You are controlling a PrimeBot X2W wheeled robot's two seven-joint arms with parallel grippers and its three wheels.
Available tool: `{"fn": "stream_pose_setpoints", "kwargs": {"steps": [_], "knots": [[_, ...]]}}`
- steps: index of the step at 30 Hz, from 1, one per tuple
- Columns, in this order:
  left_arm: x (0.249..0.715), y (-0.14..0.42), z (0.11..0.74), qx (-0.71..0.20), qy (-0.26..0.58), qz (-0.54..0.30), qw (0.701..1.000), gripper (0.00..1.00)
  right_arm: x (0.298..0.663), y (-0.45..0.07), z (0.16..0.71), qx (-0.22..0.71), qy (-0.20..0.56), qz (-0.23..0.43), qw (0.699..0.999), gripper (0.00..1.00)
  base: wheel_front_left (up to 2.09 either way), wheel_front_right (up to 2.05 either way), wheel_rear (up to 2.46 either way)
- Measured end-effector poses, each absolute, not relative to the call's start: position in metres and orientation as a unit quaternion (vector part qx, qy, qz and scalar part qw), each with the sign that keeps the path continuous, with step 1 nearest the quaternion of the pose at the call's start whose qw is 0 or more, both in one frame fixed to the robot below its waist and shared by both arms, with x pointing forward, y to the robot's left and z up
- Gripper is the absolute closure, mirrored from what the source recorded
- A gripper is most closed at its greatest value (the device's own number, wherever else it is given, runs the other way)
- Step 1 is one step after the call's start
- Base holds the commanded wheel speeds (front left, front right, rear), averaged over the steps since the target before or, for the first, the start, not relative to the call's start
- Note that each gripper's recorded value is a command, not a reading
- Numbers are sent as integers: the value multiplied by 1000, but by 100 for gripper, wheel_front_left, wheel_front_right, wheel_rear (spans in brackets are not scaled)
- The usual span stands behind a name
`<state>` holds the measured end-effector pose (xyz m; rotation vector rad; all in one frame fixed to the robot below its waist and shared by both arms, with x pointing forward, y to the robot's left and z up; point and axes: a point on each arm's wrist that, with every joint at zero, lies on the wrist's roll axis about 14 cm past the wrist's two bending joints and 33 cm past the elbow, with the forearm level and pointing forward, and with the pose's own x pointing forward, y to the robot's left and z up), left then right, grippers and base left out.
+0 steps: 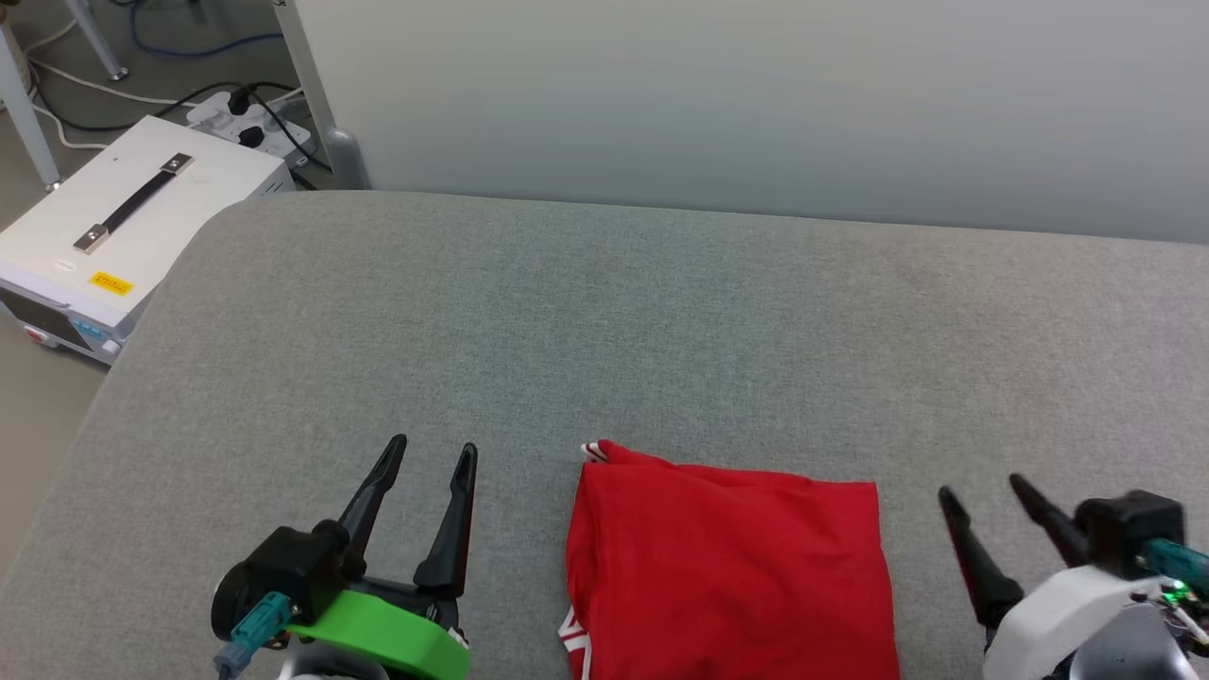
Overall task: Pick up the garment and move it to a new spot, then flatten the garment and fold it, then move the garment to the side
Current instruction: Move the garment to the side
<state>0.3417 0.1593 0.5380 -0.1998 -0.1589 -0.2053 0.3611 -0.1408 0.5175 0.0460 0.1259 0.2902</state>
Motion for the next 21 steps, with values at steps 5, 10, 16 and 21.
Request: {"fn": "stream_pose_setpoints", "kwargs": {"steps": [5, 10, 16, 21], "knots": [[343, 161, 534, -102, -72, -99, 987, 0, 352, -123, 484, 28, 219, 183, 958, 0, 0, 0, 0], [343, 158, 525, -105, -58, -101, 988, 0, 347, -111, 460, 50, 325, 191, 925, 0, 0, 0, 0], [347, 160, 517, -104, -45, -96, 989, 0, 345, -101, 424, 35, 422, 191, 885, 0, 0, 0, 0], [350, 166, 514, -100, -39, -87, 990, 0, 343, -91, 398, 35, 473, 195, 859, 0, 0, 0, 0]]}}
